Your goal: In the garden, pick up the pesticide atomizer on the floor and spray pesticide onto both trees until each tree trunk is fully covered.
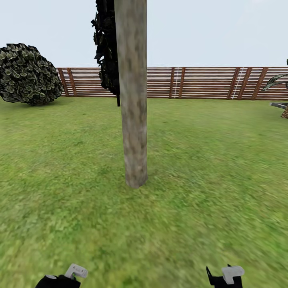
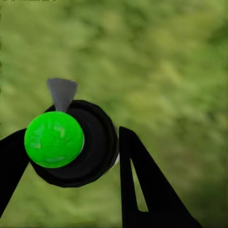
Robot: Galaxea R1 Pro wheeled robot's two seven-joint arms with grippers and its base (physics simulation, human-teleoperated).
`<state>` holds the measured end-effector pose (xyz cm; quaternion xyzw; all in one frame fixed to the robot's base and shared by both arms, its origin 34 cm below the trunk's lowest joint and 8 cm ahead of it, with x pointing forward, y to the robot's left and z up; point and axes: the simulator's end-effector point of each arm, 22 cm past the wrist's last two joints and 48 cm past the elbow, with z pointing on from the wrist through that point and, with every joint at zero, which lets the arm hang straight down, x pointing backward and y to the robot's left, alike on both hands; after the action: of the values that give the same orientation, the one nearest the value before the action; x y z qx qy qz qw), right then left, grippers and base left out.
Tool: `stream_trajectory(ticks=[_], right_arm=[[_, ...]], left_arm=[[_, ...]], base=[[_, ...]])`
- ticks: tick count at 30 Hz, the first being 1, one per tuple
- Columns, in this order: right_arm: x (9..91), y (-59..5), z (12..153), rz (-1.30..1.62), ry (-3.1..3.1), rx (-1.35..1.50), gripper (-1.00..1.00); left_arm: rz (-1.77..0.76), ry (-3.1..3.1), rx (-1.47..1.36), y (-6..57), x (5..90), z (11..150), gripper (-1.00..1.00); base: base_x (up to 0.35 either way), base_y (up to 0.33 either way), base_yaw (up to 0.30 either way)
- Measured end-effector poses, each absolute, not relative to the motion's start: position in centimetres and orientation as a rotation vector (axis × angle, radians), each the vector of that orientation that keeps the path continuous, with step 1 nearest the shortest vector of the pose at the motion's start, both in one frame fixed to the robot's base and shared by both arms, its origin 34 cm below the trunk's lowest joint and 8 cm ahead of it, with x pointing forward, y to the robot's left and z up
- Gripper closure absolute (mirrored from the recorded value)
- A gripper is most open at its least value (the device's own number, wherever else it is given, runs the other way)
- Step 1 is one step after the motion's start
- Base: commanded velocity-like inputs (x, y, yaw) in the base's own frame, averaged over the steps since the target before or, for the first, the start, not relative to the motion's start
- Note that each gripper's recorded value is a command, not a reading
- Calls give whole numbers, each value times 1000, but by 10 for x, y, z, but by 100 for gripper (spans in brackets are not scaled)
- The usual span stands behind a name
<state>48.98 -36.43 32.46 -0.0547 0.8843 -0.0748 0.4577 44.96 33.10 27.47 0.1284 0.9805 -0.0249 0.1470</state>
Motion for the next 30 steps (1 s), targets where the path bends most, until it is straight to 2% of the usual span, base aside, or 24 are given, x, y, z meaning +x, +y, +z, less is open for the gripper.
stream_trajectory(ticks=[10,23,30], right_arm=[[492,-368,328,-194,2170,-113,-100],[495,-368,333,-194,2157,-108,-100],[495,-370,334,-198,2155,-107,-100]], left_arm=[[-81,2782,388,297,466,279,100],[-63,2732,362,298,492,294,100],[-61,2726,357,300,494,296,100]], base=[[31,0,-11],[332,-22,-238],[335,-120,-61]])
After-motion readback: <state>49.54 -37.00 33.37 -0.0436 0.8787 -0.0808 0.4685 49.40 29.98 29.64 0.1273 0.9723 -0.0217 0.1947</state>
